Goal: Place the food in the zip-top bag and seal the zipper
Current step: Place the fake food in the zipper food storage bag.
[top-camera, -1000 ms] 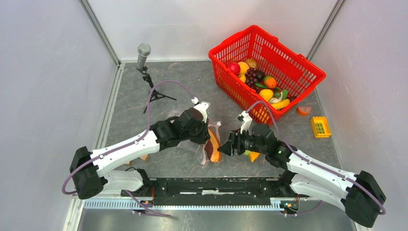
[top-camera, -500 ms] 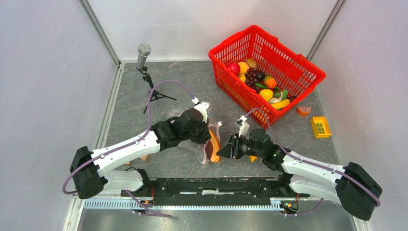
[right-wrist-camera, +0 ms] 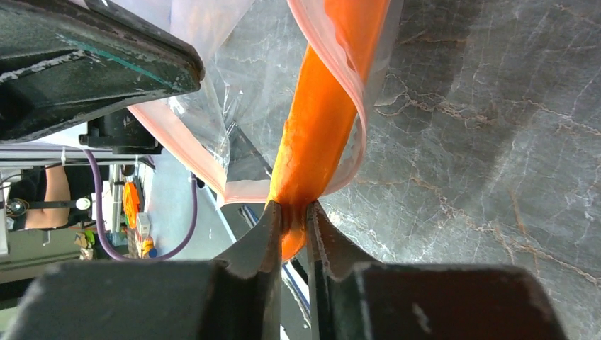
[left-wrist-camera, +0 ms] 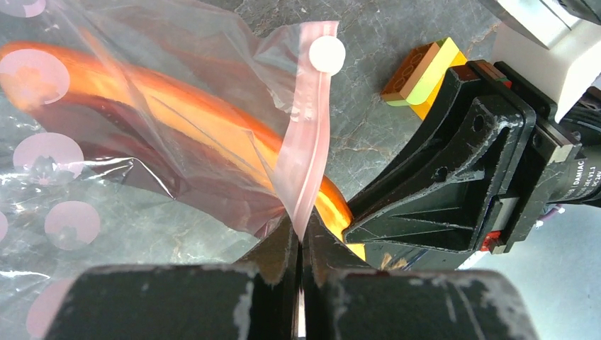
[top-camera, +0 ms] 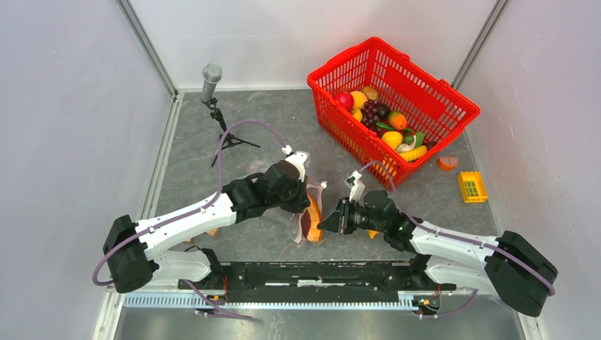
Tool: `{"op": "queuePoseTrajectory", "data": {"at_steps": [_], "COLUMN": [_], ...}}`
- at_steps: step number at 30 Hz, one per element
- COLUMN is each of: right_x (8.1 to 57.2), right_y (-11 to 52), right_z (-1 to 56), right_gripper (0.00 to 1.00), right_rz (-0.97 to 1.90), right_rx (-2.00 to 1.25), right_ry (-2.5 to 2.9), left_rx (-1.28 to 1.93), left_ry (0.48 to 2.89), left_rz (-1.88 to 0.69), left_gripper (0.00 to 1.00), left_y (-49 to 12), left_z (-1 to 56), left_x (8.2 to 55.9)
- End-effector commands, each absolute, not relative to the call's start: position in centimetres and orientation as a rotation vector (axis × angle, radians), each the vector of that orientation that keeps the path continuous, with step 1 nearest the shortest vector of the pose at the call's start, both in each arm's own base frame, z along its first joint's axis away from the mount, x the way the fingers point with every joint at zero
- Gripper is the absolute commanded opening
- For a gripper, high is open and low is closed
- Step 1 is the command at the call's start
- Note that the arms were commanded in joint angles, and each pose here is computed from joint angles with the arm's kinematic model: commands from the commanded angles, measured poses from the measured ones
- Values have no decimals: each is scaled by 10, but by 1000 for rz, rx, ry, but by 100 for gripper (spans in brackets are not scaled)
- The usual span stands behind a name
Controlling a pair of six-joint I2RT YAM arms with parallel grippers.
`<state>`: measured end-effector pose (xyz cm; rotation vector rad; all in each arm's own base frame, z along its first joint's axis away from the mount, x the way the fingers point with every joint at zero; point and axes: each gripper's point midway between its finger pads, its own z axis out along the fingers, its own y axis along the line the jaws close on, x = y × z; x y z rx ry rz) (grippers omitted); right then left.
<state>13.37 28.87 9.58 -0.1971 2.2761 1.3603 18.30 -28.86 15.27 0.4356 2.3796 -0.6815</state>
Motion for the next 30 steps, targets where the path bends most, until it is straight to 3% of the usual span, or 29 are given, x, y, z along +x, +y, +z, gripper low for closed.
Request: {"op": "queuePoseTrajectory", "data": {"at_steps": [1, 8, 15, 19, 30], "right_x": [137, 137, 156, 167, 181], "right_y": [291, 293, 288, 296, 316], "right_z": [104, 137, 181, 188, 216], "right_gripper": [11, 0, 0, 0, 0], "right_rz": [1345, 1455, 1501, 1455, 1438], "right_rx": [-223, -215, -72, -80, -238], "right_ry": [2230, 2074, 1877, 1905, 1750], "left_rx": [378, 400, 557, 558, 590], "left_ry": [2341, 2355, 2340, 2350, 2150], "left_rz": [-741, -725, -915, -897, -1251], "left_gripper": [2, 2, 2, 2, 2], "left_y": [-297, -297, -315, -312, -330], "left_z": [163, 156, 176, 175, 261], "left_x": [188, 187, 162, 162, 135]}}
